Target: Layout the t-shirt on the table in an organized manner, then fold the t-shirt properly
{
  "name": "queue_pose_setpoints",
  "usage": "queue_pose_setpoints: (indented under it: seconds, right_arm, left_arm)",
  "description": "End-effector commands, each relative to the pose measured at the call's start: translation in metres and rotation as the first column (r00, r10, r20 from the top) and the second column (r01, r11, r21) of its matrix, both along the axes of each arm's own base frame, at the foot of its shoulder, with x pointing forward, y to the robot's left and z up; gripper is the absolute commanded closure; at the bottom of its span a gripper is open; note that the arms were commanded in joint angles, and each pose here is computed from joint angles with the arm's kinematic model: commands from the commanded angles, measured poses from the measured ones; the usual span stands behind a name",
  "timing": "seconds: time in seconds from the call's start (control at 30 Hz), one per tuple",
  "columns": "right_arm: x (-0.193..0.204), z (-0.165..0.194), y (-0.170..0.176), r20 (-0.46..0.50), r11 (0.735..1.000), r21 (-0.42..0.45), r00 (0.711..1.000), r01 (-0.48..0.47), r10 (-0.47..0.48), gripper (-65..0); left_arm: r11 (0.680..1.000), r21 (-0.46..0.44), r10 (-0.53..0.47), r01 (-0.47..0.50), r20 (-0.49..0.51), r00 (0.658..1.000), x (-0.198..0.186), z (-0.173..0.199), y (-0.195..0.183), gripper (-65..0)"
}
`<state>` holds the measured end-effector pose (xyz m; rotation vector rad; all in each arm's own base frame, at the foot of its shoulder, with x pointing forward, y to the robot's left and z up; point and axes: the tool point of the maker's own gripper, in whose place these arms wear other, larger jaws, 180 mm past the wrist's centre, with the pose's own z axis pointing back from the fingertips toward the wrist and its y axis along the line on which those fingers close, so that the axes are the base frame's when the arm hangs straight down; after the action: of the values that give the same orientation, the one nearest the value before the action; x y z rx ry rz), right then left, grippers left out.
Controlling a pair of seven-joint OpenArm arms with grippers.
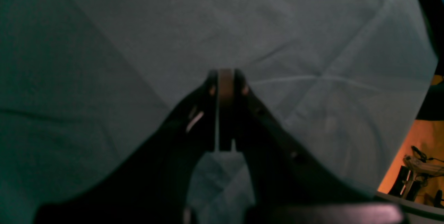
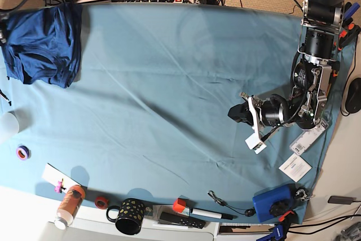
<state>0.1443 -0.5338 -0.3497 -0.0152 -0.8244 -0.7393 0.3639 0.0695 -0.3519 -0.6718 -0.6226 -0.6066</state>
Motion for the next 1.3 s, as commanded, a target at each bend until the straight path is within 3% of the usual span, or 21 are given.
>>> queue_pose_setpoints:
  seconds: [0.0,0.1,0.2,0.33,0.47,0.63,0.8,0.9,0.97,1.1,1.27]
  right_arm:
    - [0.004,0.025,-0.019,0.022,0.997,-0.072,1.0,0.017,-0.015,0.0]
    - [0.008,0.04,-0.028,0.057,0.995,-0.093,0.998,0.032,-0.027,0.0]
    - [0.025,0.067,-0.027,0.183,0.996,-0.094,0.983,-0.004,0.021,0.0]
    - [0.049,0.109,-0.012,0.393,0.993,-0.073,0.913,-0.089,0.11,0.0]
    - [0.057,0.15,0.001,0.513,0.986,-0.093,0.842,-0.14,0.167,0.0]
    - [0.048,0.199,0.016,0.482,0.946,-0.287,0.832,-0.147,0.276,0.0]
    - [0.043,0.232,0.054,0.352,0.848,-0.484,0.839,-0.216,0.414,0.0]
    - [0.042,0.239,0.081,0.296,0.795,-0.551,0.831,-0.254,0.47,0.0]
    - [0.04,0.237,0.096,0.274,0.775,-0.571,0.827,-0.27,0.49,0.0]
    - [0.032,0.221,0.119,0.249,0.775,-0.557,0.83,-0.299,0.499,0.0]
    - [0.015,0.185,0.137,0.239,0.826,-0.441,0.841,-0.352,0.486,0.0]
  left_arm:
    - [1.0,-0.03,0.005,-0.003,0.056,0.998,0.012,0.02,0.0,0.0]
    - [0.999,-0.033,0.006,-0.004,0.058,0.998,0.013,0.02,-0.001,0.0]
    - [0.999,-0.041,0.01,-0.008,0.066,0.998,0.014,0.022,-0.001,0.0]
    - [0.992,-0.121,0.035,-0.02,0.119,0.992,0.022,0.037,-0.008,0.0]
    - [0.975,-0.222,0.007,0.031,0.169,0.986,0.02,0.055,-0.027,0.0]
    - [0.949,-0.316,0.058,0.023,0.245,0.968,0.02,0.082,-0.037,0.0]
    - [0.931,-0.363,0.097,0.028,0.321,0.942,0.003,0.106,-0.036,0.0]
    - [0.928,-0.37,0.111,0.036,0.37,0.922,-0.015,0.119,-0.033,0.0]
    - [0.928,-0.37,0.128,0.031,0.395,0.91,-0.027,0.125,-0.027,0.0]
    - [0.931,-0.366,0.18,-0.015,0.421,0.889,-0.051,0.131,-0.009,0.0]
    - [0.934,-0.345,0.232,-0.096,0.378,0.896,-0.088,0.118,0.013,0.0]
